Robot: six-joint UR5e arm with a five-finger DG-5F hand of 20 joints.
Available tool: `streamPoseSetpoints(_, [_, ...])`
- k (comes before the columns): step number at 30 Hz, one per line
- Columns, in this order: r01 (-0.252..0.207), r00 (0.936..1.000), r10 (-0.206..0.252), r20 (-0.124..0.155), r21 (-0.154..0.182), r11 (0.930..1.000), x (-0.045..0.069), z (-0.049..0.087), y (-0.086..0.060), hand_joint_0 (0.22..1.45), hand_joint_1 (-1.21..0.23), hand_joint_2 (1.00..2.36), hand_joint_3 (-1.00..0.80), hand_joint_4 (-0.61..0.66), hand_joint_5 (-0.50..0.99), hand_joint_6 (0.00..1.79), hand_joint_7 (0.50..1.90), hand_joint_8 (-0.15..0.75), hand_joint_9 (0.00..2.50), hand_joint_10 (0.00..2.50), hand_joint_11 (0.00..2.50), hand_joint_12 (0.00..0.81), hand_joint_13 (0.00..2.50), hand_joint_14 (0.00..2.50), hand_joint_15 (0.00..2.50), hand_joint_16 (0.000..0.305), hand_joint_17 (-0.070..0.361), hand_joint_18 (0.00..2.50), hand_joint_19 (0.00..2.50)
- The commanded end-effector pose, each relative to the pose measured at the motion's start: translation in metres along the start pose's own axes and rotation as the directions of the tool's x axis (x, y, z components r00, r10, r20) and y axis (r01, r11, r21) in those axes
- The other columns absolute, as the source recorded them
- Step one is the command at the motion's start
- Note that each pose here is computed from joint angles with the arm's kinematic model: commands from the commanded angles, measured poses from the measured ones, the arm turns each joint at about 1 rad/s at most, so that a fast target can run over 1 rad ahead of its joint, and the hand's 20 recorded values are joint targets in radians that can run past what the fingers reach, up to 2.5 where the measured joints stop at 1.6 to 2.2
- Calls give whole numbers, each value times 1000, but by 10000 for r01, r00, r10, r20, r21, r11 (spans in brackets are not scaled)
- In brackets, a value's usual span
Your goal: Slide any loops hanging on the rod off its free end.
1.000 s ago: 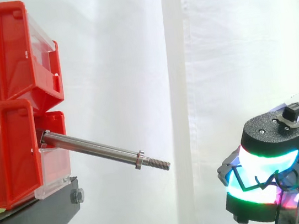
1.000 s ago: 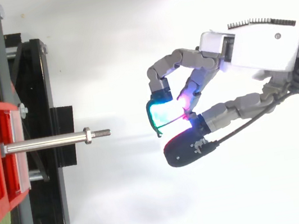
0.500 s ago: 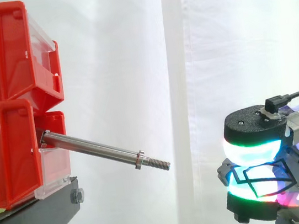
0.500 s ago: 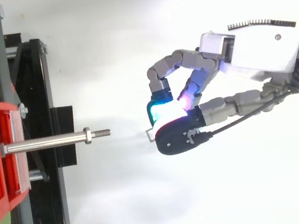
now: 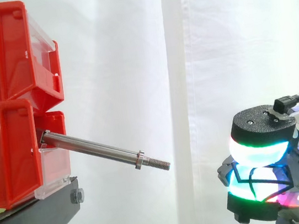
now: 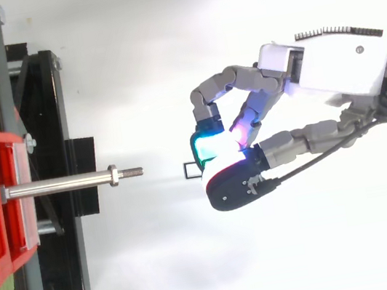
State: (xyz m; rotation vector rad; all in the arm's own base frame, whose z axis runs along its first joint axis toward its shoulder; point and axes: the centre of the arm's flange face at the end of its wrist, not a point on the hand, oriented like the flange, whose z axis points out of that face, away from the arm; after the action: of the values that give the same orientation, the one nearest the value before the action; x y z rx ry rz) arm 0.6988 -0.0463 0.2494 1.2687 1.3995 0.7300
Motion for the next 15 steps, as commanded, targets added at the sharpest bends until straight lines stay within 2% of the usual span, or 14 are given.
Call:
streamPoseSetpoints(1, [1,10000,-1,-2,0,10000,0,0,0,615,-538,1005,-442,199,-157,833,1463,324,1182,14,1114,308,1024,20,614,44,98,813,487])
streamPoseSetpoints(3, [1,10000,-1,-2,0,10000,0,0,0,625,-544,1009,-398,190,-155,834,1484,324,1192,12,1132,308,1026,18,619,43,97,815,489])
streamPoseSetpoints(7, [1,10000,-1,-2,0,10000,0,0,0,620,-656,1022,-190,163,-177,858,1469,335,1138,11,1104,309,1021,21,618,44,98,822,476])
streamPoseSetpoints(10, [-9,10000,9,-5,14,10000,0,0,0,628,-702,1023,-154,144,-184,861,1468,328,1120,11,1122,307,1007,20,615,44,99,820,468])
streamPoseSetpoints(15, [7,10000,-7,-5,14,10000,0,0,0,630,-702,1022,-185,168,-183,857,1455,325,1128,12,1126,299,1001,18,616,44,98,818,466])
